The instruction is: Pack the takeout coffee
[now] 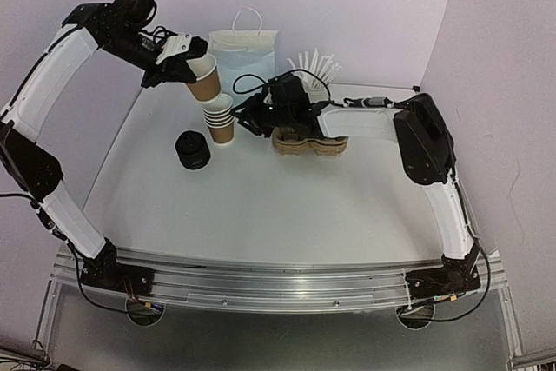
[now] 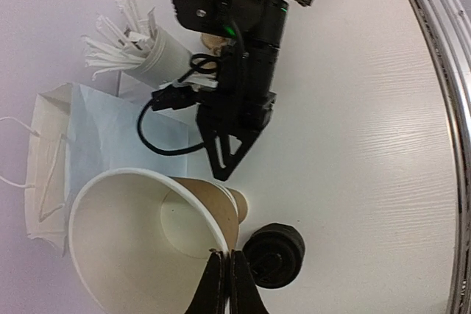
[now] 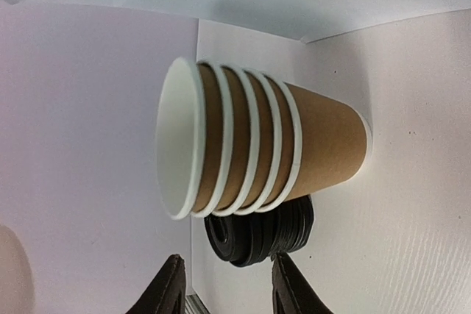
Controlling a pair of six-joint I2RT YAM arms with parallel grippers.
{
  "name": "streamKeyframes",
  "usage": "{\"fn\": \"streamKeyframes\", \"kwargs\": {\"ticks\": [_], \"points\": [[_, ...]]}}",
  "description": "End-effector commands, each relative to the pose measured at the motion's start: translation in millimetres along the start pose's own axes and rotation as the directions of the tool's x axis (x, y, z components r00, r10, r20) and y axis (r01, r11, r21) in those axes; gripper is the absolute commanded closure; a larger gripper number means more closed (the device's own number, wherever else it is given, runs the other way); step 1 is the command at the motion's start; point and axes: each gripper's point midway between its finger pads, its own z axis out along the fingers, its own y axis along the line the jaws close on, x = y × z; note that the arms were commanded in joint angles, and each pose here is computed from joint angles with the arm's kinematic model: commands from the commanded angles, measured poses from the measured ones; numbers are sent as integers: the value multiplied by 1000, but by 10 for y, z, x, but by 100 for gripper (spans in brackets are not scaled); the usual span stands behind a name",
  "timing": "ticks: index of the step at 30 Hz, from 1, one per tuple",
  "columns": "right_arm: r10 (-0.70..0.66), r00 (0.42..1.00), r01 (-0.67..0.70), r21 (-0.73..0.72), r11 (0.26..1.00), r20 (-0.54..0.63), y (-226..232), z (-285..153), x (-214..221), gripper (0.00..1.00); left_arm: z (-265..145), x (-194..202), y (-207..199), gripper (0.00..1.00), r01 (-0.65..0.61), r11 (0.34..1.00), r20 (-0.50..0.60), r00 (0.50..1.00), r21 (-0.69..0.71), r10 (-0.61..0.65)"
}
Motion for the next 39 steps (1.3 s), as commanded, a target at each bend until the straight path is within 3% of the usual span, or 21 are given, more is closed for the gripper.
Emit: {"fn": "streamKeyframes", "kwargs": {"ticks": [1,4,9,16,30,34,39], "points": [[-121,992,124,-61,990,41,698,-588,21,63,95,-16,-917,100,-14,978,15,1000,210,11],[-161,986,161,25,987,45,593,-796,117,62,333,-12,-1182,100,-47,972,29,999,232,42],[-169,984,163,109,981,58,361,-1067,214,62,852,139,-1294,100,-122,975,63,992,184,112],[-184,977,165,167,972,106,209,-1292,206,61,1411,358,-1312,100,-76,960,57,996,270,63],[-200,974,181,173,968,102,214,-1353,277,61,1654,560,-1561,97,-97,928,67,995,360,78],[-209,972,189,172,967,109,244,-1377,260,61,1626,540,-1564,82,-89,924,64,995,372,70],[-223,969,204,170,964,102,281,-1366,256,60,1430,320,-1373,38,-45,936,69,997,349,23]]}}
